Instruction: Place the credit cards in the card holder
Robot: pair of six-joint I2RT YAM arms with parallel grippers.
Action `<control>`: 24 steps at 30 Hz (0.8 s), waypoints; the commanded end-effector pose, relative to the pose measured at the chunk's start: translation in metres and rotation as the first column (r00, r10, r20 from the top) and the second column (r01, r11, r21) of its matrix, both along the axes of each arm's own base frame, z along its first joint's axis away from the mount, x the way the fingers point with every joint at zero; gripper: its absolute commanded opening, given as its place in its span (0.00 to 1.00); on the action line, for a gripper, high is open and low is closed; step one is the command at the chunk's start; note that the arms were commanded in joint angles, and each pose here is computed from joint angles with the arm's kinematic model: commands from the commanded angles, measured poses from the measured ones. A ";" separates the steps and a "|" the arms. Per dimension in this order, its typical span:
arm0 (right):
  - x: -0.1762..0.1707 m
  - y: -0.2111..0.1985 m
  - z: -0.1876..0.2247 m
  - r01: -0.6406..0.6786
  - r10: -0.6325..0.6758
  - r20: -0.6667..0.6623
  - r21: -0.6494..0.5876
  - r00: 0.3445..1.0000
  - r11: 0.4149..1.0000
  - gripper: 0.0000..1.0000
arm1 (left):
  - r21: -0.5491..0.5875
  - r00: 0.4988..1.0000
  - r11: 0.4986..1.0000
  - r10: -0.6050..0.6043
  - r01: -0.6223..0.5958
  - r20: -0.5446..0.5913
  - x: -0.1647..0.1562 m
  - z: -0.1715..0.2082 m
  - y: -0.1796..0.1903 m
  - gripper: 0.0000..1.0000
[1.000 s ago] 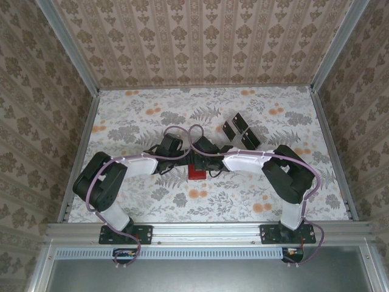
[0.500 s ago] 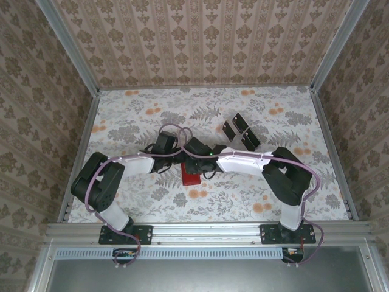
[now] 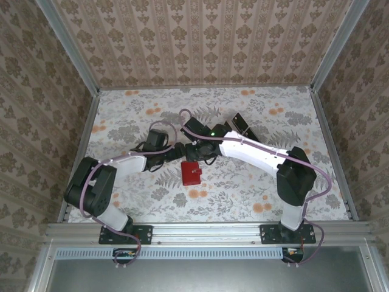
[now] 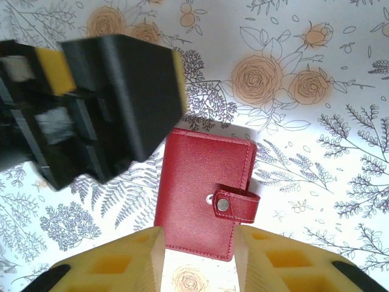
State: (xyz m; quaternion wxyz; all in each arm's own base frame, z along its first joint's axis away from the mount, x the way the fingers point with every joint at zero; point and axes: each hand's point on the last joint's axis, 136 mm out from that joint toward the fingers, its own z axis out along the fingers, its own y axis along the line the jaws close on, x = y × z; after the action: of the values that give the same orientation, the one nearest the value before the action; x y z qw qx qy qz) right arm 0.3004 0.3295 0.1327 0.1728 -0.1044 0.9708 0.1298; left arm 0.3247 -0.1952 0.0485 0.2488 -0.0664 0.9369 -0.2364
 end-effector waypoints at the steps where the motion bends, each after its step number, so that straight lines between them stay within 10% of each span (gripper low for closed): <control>1: -0.019 -0.011 -0.029 -0.046 0.030 -0.137 -0.119 0.990 0.992 0.33 | 0.096 1.000 0.995 0.009 -0.007 -0.017 -0.015 0.001 0.024 0.90; 24: -0.022 0.007 -0.071 -0.164 0.104 -0.219 -0.276 0.970 0.947 0.27 | 0.117 0.992 0.993 -0.019 0.034 -0.125 -0.079 -0.026 0.034 0.89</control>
State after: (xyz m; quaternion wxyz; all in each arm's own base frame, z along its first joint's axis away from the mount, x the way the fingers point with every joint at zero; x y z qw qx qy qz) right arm 0.2815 0.3418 0.0653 0.0571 -0.1638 0.9841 0.0374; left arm 0.2663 -0.1619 0.0321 0.2215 -0.0536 0.9567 -0.1809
